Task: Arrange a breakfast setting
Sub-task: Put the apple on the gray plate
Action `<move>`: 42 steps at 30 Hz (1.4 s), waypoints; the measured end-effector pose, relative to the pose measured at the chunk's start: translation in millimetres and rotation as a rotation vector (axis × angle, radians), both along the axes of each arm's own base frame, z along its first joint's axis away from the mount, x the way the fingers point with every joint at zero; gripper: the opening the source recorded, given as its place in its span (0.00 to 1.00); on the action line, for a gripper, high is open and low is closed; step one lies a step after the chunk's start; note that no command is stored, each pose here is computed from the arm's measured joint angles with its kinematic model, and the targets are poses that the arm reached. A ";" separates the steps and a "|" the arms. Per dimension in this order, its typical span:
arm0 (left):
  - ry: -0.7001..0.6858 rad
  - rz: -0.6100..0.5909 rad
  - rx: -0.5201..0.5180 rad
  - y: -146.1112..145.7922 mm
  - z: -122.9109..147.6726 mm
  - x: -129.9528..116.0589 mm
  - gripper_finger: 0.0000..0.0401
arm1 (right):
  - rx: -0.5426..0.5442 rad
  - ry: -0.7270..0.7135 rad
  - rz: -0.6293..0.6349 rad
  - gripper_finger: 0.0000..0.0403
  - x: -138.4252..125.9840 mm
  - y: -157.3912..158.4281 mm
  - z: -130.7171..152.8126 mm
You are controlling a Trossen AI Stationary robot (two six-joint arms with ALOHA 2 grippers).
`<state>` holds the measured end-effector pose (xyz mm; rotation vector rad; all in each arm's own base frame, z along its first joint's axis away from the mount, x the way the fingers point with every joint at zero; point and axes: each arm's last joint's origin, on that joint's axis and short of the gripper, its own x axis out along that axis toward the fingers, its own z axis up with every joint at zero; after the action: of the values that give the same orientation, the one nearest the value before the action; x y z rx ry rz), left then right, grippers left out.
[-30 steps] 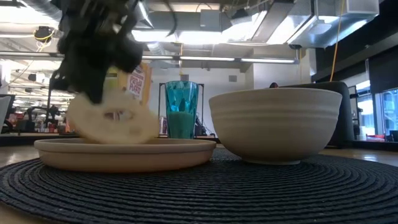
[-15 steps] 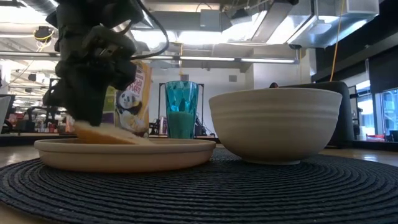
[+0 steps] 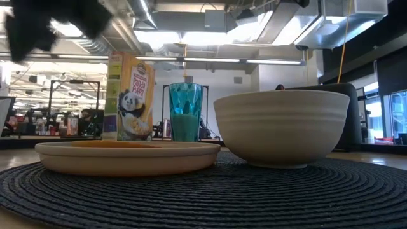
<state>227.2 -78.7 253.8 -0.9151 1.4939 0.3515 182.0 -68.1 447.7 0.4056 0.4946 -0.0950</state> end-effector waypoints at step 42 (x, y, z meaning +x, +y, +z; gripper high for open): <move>-0.059 -0.679 0.120 -50.3 -76.7 -115.5 0.90 | 0.018 -0.030 -0.175 0.47 20.2 58.9 3.6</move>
<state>111.7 -129.0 177.1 -0.2826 1.6117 -0.0841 202.2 -9.2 451.3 0.4669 0.4298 -0.2530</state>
